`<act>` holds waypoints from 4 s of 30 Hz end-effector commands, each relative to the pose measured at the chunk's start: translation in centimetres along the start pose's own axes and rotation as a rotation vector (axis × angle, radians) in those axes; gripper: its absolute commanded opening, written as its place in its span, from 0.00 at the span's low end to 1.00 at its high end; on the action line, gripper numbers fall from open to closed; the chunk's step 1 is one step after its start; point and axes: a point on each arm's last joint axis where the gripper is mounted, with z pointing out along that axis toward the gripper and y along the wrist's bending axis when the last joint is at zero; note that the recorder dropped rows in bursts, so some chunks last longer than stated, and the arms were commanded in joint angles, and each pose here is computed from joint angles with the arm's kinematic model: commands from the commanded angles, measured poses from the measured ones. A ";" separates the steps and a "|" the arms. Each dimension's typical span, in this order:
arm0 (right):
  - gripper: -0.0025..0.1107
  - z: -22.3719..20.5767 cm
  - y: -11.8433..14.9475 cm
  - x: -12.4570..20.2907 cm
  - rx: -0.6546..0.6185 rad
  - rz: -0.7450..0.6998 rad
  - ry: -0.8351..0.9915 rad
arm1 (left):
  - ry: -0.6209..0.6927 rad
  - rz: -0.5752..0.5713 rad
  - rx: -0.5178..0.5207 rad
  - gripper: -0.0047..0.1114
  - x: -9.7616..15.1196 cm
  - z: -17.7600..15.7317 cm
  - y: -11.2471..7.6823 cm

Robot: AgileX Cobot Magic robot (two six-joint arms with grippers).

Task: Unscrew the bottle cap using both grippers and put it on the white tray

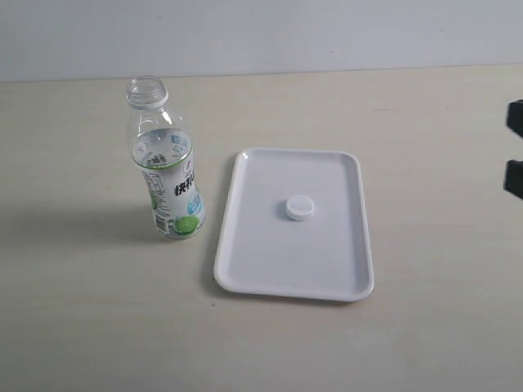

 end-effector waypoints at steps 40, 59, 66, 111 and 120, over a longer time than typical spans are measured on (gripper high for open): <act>0.02 -5.7 -2.2 9.1 0.371 0.110 -0.177 | -0.007 -0.007 0.002 0.04 0.1 0.0 0.0; 0.02 -6.1 -2.0 10.0 0.378 0.127 -0.127 | -0.007 -0.007 0.002 0.04 0.1 0.0 0.0; 0.02 -6.1 -2.0 10.0 0.378 0.127 -0.127 | -0.007 -0.007 0.002 0.04 0.1 0.0 0.0; 0.02 -6.1 -2.0 10.0 0.378 0.129 -0.127 | -0.007 -0.007 0.002 0.04 0.1 0.0 0.0; 0.02 -6.1 -2.0 10.0 0.378 0.127 -0.126 | -0.007 -0.007 0.002 0.04 0.1 0.0 0.0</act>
